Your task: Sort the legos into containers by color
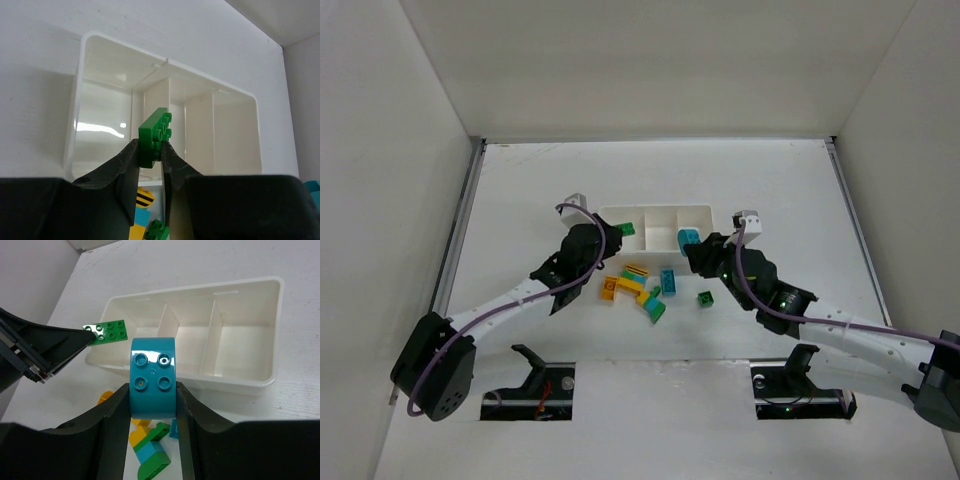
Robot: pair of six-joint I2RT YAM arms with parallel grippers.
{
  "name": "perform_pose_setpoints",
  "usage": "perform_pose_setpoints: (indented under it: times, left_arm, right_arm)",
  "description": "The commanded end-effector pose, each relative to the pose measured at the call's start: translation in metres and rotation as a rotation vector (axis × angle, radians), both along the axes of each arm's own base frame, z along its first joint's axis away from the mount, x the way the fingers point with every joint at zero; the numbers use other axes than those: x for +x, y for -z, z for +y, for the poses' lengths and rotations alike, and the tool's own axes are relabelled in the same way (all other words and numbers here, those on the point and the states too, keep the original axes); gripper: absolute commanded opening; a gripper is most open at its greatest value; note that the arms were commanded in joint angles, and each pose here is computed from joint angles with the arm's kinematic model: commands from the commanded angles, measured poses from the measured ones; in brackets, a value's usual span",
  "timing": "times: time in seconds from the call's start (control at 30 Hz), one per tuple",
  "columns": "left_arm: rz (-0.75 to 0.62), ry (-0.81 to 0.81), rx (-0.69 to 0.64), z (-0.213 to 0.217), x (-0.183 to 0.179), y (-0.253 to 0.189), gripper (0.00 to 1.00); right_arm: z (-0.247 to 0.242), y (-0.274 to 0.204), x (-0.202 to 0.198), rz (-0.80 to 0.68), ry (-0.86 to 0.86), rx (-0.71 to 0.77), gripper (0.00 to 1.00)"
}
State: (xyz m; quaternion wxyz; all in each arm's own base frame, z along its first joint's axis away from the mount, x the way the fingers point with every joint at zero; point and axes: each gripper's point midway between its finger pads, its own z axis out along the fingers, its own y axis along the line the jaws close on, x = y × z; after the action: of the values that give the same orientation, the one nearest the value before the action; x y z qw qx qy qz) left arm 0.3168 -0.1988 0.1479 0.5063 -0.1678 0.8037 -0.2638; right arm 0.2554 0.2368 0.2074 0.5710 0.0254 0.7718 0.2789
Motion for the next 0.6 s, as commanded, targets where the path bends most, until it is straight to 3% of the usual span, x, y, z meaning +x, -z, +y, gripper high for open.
perform_pose_setpoints:
  times: [0.0, 0.57]
  left_arm:
    - [-0.145, 0.032, -0.081, -0.023, 0.011, -0.056, 0.08]
    - [-0.117, 0.127, -0.032, -0.078, 0.023, -0.04, 0.09]
  right_arm:
    - [-0.001, -0.002, 0.0, -0.017, 0.008, 0.007, 0.21]
    - [-0.001, -0.002, -0.001, -0.019, 0.006, 0.006, 0.21]
